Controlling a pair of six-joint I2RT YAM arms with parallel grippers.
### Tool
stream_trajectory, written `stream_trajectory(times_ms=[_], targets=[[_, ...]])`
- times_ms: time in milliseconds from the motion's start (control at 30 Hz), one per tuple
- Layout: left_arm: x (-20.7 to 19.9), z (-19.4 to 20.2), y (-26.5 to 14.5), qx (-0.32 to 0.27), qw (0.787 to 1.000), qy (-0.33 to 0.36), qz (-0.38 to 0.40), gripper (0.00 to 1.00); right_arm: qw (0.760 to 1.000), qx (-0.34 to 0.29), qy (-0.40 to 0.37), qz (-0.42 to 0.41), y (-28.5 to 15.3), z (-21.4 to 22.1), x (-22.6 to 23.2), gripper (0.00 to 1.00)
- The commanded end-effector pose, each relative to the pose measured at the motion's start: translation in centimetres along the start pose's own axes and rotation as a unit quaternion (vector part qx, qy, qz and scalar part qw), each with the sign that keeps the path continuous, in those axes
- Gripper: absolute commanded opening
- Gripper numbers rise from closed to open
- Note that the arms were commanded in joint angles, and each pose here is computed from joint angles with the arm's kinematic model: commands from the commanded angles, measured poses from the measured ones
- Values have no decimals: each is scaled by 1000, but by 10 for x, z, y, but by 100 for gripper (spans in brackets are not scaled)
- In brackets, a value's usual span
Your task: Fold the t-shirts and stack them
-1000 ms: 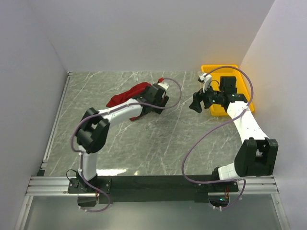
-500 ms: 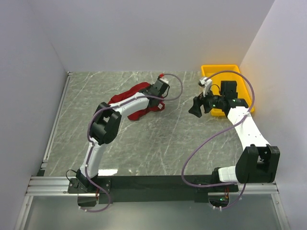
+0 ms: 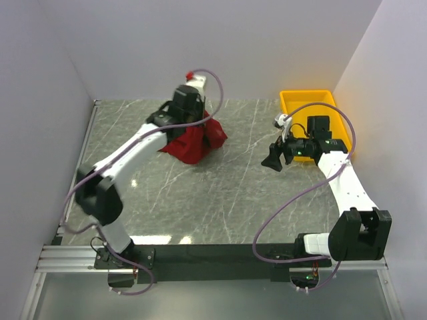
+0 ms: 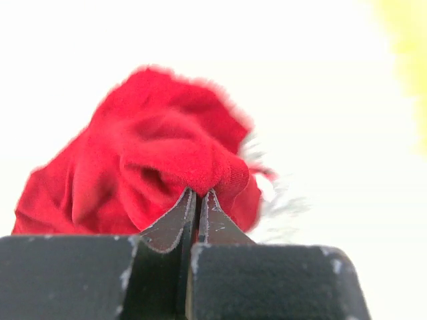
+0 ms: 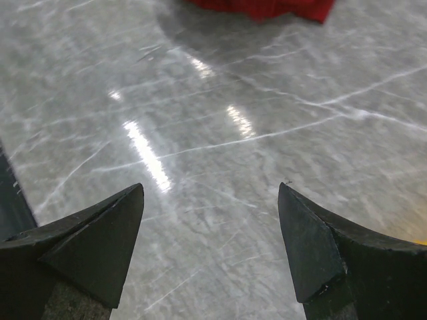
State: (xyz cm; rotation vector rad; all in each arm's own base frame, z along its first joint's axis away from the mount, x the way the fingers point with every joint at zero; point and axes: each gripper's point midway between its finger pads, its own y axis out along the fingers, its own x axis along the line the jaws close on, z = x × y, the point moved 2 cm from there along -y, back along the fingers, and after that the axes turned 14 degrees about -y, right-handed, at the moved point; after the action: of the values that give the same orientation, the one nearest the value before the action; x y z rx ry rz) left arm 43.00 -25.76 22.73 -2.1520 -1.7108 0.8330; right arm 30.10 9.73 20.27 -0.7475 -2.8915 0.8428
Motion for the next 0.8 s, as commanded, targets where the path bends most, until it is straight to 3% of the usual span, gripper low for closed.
stream_trajectory(times_ms=[0,267,400,467,600,767], targets=[[-39,-53,-69,-67,989,-47,122,1,996,-34,-55,-65,-3,-18,29,87],[-46,-95,-159,-134,967,-80,201,1,990,-55,-98,-84,0,-51,42,86],[-51,-96,-196,-129,957,-79,248,1,985,-83,-112,-98,-3,-86,49,86],[-49,-80,-199,-103,959,-75,252,1,982,-92,-124,-105,-4,-100,56,86],[-23,6,-201,6,966,-81,247,1,985,-92,-113,-95,-9,-106,57,86],[-3,106,-214,152,943,-166,246,1,992,-48,-80,-89,2,-68,62,86]])
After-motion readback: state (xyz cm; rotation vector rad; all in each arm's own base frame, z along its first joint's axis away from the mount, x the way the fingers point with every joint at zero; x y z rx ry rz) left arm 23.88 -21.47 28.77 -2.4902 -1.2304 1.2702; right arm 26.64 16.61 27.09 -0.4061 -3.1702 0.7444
